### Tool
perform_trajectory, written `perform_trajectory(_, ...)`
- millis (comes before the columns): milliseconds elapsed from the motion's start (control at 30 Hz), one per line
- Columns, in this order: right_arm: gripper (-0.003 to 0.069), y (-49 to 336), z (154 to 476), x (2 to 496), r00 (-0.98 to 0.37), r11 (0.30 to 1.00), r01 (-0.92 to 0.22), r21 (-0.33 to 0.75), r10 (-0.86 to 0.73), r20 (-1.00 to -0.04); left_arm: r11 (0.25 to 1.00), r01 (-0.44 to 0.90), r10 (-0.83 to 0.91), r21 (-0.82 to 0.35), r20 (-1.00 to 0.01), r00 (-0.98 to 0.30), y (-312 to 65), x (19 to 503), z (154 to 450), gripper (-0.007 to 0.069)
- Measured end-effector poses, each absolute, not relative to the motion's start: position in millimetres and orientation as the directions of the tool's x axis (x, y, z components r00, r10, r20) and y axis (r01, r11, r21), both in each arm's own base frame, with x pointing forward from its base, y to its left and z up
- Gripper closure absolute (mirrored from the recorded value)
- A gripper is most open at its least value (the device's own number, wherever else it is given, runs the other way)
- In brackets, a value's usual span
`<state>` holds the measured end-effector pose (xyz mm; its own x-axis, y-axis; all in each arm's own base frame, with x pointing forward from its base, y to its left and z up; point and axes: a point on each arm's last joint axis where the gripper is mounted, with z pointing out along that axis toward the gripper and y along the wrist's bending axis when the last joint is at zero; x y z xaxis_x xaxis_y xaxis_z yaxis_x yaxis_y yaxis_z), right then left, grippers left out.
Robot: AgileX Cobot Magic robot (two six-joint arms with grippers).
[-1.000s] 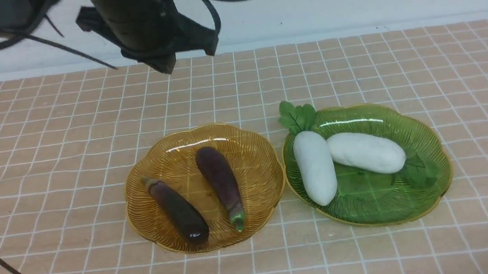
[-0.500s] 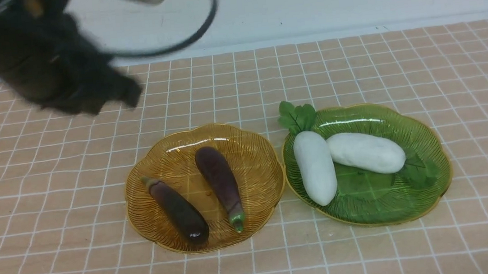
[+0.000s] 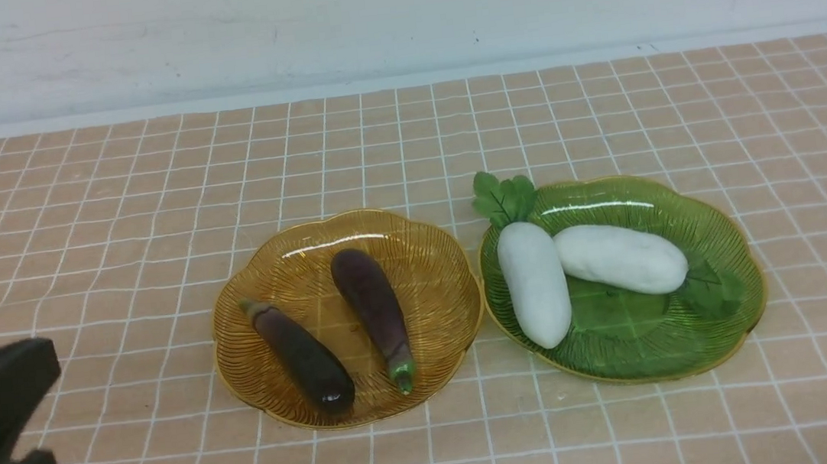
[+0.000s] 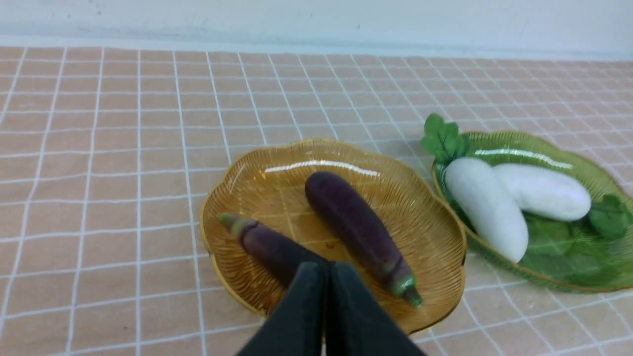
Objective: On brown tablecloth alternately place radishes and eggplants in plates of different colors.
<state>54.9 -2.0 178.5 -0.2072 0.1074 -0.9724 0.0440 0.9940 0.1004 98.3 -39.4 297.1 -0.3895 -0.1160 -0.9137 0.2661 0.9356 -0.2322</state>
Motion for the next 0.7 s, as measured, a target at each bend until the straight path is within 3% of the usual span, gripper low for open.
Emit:
perform_trajectory(200, 0.0674, -2, 178, 55, -0.207, 0.994, 0.044, 0.1, 0.107, -0.972, 0.943, 0.26, -0.092, -0.208, -0.914, -0.396, -38, 99, 294, 0.0628)
perform_trajectory(467, 0.0674, -2, 178, 55, -0.207, 0.994, 0.044, 0.101, 0.108, -0.972, 0.965, 0.254, 0.032, -0.065, -0.933, -0.36, -33, 100, 293, 0.0628)
perform_trajectory(700, 0.0674, -2, 178, 55, -0.207, 0.994, 0.044, 0.101, 0.108, -0.972, 0.968, 0.249, 0.119, 0.024, -0.919, -0.375, -27, 96, 272, 0.0628)
